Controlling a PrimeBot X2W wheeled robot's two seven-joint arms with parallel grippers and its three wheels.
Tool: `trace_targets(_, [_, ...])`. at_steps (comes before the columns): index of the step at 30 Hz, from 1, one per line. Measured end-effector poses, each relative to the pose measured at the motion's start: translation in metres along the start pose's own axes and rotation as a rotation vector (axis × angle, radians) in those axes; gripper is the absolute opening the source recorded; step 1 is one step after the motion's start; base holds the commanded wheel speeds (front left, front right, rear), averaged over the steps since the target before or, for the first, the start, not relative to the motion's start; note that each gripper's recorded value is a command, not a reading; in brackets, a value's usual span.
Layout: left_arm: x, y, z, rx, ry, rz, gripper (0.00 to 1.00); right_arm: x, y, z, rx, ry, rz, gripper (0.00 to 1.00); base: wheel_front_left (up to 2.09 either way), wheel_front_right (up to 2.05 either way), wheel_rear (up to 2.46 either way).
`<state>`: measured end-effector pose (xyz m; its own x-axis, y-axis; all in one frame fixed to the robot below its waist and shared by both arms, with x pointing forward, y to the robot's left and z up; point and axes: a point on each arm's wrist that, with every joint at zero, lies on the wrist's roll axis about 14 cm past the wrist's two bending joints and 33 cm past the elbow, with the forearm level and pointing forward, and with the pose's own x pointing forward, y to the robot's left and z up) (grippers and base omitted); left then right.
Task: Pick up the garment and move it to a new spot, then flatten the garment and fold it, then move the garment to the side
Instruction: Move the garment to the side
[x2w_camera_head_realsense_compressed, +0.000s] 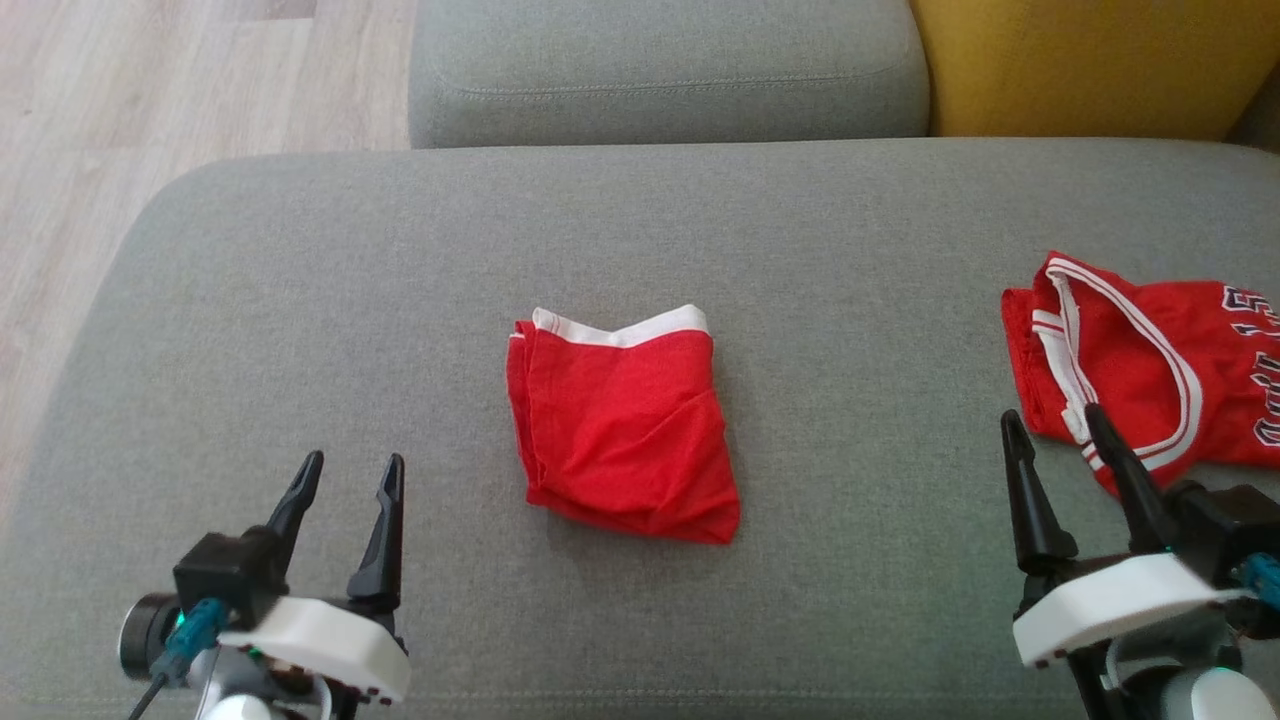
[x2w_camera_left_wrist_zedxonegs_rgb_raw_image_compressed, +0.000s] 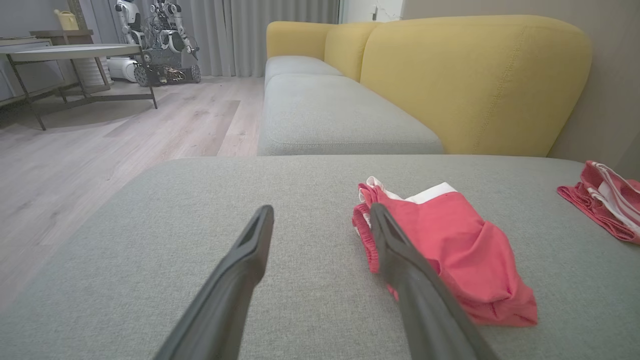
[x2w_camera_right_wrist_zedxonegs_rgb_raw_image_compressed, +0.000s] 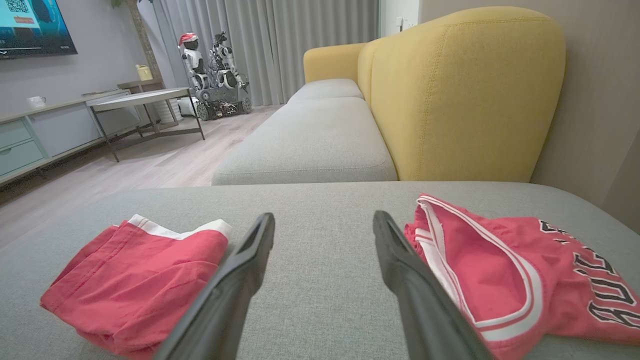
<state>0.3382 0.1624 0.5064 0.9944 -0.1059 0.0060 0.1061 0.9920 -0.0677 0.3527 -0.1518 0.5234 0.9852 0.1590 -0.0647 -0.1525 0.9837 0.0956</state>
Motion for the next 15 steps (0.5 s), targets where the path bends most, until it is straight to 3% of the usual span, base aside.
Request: trace_targets(15, [-0.0002,-0.0017,-0.0031,0.003,0.015,-0.005,1.00,0.0005,-0.0001,-0.0049,0.002,0.019,0.000,1.00,0.00,0.00,0.00])
